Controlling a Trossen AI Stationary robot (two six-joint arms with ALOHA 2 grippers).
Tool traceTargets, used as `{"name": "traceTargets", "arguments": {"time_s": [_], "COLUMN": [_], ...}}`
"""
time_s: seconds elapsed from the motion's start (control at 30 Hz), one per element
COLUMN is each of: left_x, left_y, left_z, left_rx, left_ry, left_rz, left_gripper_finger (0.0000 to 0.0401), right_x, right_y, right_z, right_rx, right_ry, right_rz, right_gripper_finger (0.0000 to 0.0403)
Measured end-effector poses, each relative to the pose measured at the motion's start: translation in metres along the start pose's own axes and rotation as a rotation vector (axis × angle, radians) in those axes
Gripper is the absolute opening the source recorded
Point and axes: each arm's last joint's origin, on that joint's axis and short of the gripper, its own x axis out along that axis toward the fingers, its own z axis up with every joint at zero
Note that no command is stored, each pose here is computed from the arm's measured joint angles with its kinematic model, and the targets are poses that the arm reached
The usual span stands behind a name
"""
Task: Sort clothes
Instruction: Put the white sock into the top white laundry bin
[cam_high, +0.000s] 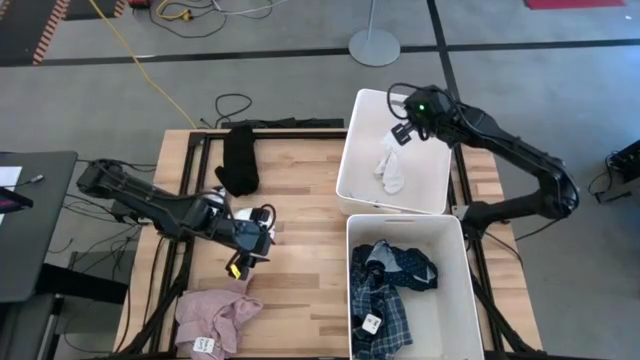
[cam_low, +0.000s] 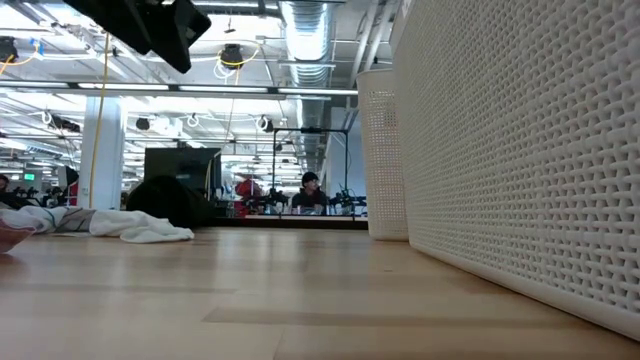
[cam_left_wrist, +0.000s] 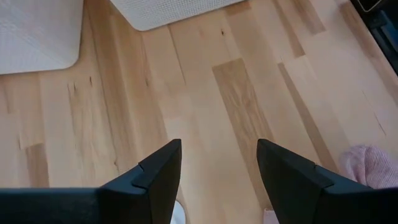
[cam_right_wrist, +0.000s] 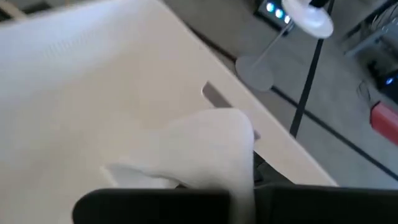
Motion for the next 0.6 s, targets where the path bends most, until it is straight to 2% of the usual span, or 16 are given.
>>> {"name": "traceTargets", "arguments": {"time_s": [0.13,0.47,0.6], "left_x": [0.004,0.010,0.010], "left_y": [-0.004,-0.007,-0.007], "left_z": [-0.005,-0.011,-0.010], "left_rx": [-0.006,-0.008,-0.009], "left_ry": [0.014,0.018,0.010], "left_rz": [-0.007,-0.012,-0.012], "left_gripper_finger": [0.0203,0.0203,0.0203], "right_x": [0.008,0.020,0.021], "right_y": [-0.002,-0.012,-0.016], "right_z": [-0.005,-0.017,-0.021], "right_rx": [-0.008,0.046,0.064], "right_ry": [0.065,0.214,0.264], "right_rz": [-0.010,0.059,0.075], "right_gripper_finger": [0.0005,0.0005,0.0017]}}
